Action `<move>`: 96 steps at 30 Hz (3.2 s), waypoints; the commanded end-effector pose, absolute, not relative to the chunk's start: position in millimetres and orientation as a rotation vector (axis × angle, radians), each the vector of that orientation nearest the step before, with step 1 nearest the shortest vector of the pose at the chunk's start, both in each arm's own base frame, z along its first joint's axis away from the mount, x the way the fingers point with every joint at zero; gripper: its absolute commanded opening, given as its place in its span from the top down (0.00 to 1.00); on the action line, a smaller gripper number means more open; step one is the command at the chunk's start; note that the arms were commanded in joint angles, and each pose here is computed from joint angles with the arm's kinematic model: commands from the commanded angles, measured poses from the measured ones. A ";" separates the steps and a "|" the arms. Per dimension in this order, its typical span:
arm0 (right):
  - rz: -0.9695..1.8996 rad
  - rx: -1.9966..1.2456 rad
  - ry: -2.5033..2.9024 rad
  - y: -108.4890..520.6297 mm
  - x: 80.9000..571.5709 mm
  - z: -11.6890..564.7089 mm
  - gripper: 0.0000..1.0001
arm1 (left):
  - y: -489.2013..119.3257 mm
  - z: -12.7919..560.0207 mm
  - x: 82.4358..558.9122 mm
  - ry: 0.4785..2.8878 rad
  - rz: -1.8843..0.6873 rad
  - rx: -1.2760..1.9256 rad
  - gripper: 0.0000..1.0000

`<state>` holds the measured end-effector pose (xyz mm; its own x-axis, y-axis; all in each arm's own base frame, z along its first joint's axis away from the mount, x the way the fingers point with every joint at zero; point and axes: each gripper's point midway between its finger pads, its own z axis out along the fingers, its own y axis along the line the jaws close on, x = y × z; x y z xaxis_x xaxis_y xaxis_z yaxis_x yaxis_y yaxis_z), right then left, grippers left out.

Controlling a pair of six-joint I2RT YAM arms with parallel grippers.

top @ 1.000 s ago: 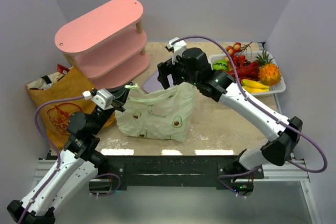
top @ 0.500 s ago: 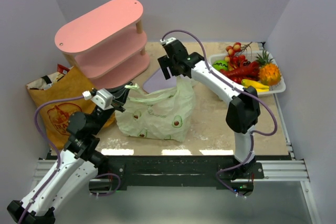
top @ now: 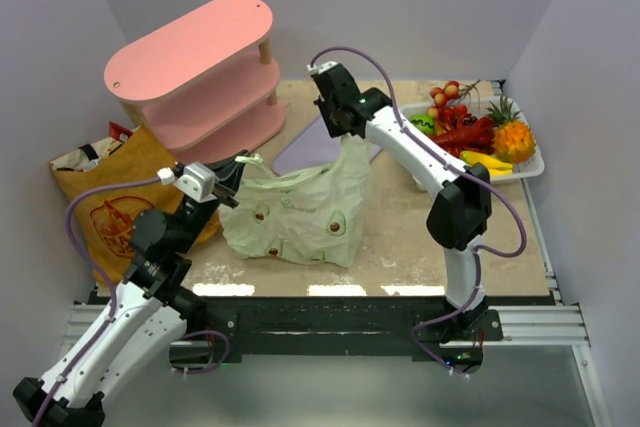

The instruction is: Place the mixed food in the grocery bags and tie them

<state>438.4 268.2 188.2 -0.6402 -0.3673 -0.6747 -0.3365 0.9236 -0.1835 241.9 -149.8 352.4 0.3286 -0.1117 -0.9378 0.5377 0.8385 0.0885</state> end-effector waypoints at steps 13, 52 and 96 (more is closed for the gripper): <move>0.414 -0.278 1.693 196.0 310.7 413.5 1.00 | -111.7 413.4 208.5 0.932 -0.514 0.174 1.00; 0.987 -0.419 1.632 326.1 235.6 429.0 0.01 | -184.9 369.4 223.7 1.236 -0.621 0.606 0.00; 0.727 -0.500 1.637 361.5 276.3 388.1 1.00 | -211.9 360.5 227.5 1.155 -0.881 0.764 0.00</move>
